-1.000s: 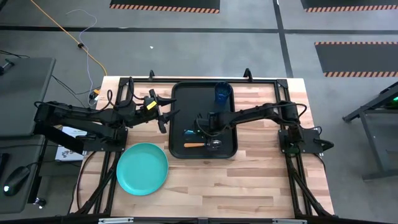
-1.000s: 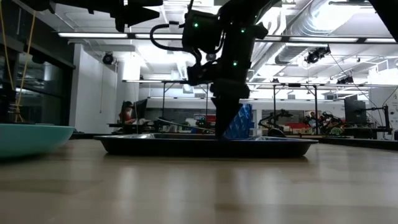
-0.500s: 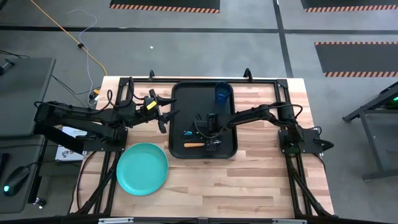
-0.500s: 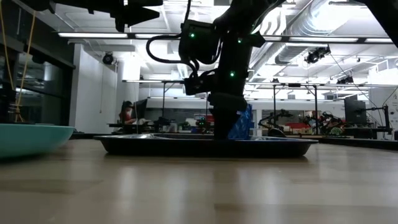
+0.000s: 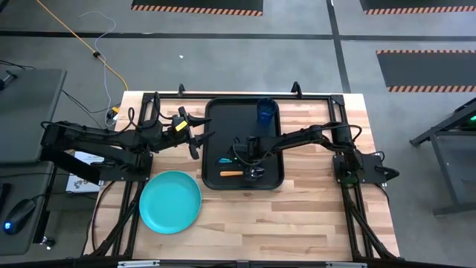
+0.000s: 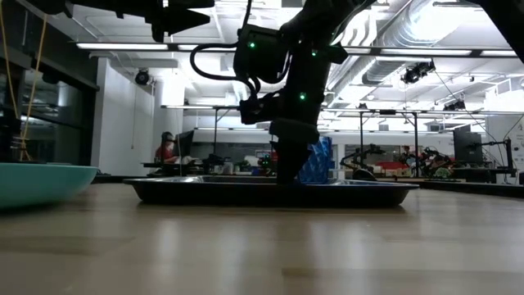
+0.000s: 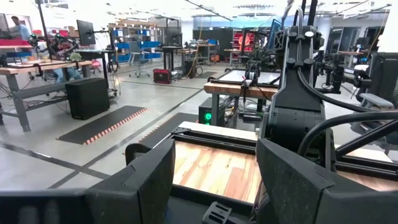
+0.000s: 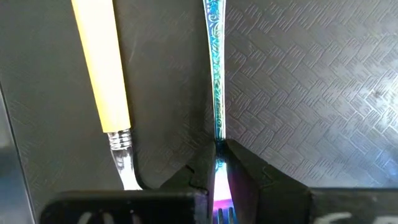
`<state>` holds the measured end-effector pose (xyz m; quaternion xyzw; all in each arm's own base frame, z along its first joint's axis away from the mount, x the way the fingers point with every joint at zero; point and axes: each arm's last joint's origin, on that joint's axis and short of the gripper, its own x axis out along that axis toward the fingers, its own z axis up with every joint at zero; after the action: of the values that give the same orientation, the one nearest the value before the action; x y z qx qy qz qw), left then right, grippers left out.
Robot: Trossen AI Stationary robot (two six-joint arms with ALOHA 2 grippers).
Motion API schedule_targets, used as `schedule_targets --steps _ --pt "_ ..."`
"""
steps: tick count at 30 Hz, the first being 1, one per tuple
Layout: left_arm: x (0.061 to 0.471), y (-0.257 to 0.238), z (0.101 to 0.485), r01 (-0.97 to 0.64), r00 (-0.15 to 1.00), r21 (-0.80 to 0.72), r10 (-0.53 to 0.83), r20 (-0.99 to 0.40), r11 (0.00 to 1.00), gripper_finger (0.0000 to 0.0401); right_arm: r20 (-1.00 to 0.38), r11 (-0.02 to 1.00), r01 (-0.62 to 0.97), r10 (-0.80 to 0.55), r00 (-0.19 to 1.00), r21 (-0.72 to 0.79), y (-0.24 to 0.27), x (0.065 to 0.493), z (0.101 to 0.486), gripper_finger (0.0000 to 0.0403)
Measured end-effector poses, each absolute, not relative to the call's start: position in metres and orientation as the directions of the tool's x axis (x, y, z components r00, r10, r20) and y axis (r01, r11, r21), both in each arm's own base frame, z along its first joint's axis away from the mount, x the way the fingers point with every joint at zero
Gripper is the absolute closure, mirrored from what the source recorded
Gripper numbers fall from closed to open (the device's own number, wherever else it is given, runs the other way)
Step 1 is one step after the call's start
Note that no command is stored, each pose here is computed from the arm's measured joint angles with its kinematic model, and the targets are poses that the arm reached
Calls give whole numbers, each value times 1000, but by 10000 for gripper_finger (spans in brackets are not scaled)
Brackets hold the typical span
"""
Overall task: Pick and place plate/cup/fork/spoon on tray
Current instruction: Put the blue fork on the black tray above the yellow spoon
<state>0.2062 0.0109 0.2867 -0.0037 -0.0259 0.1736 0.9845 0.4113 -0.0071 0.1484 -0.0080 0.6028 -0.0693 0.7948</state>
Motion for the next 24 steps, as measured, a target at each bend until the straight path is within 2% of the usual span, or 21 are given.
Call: schedule_targets --steps 14,24 --pt "206 11 287 -342 938 -15 342 50 940 185 -959 996 70 -75 273 -58 -5 412 149 363" --pt "206 11 287 -342 938 -14 342 50 940 185 -959 997 26 -72 273 -67 -5 412 149 260"
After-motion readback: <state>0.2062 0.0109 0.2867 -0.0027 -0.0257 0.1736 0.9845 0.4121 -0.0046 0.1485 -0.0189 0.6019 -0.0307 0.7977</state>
